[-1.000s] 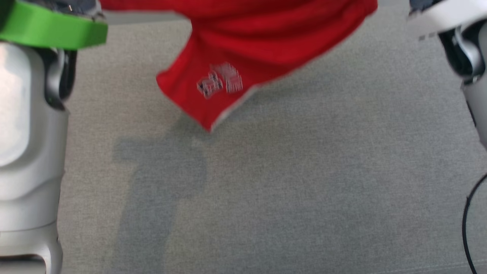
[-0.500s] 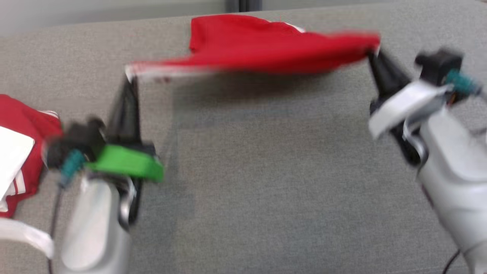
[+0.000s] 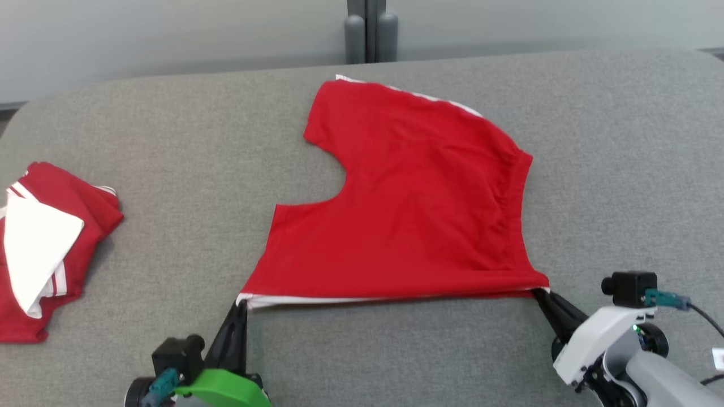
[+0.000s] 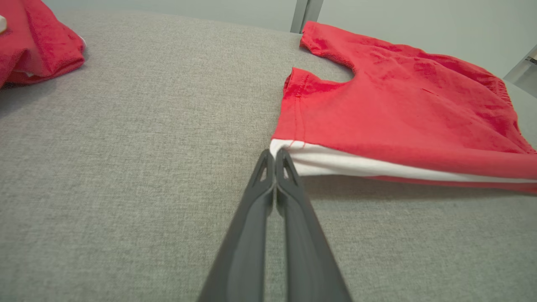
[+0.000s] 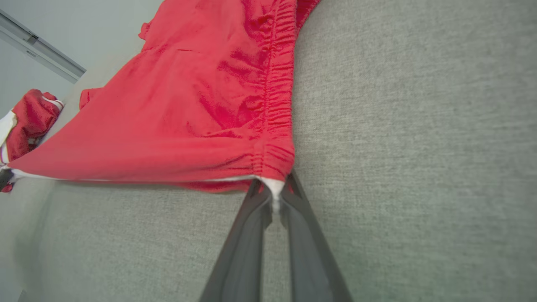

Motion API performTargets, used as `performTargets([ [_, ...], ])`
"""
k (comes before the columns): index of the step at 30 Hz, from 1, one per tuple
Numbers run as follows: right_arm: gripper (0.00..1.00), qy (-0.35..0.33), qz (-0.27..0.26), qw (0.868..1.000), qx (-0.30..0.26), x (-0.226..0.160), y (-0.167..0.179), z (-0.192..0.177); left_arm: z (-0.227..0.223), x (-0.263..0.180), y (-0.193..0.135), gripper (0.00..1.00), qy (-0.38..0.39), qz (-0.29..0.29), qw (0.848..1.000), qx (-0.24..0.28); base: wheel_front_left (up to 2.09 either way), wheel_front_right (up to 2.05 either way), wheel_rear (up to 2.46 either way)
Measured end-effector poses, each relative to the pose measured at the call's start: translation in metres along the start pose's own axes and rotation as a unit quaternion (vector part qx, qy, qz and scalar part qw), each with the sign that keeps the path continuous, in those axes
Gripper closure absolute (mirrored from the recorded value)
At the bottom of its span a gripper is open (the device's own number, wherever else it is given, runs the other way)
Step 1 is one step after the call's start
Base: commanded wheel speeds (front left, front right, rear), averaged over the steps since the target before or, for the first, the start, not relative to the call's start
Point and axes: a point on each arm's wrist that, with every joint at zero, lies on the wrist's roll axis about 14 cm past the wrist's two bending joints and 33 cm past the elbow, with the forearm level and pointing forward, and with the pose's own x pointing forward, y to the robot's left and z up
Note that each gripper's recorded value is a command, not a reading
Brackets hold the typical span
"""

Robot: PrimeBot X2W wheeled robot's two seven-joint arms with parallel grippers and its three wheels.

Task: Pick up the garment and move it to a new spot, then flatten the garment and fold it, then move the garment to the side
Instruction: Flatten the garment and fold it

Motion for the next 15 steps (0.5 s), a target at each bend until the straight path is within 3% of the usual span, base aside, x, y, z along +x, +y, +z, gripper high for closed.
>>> performTargets([
  [10, 1.0, -0.021, 0.018, 0.999, 0.019, -0.043, 0.012, -0.015, -0.008, -0.047, -0.003, 1.0, -0.004, 0.008, 1.0, 0.003, 0.0, 0.0, 0.0],
  [15, 1.0, -0.036, 0.022, 0.999, 0.028, -0.059, 0.015, -0.014, 0.014, -0.05, -0.009, 1.0, -0.042, 0.0, 0.999, -0.002, 0.0, 0.0, 0.0],
])
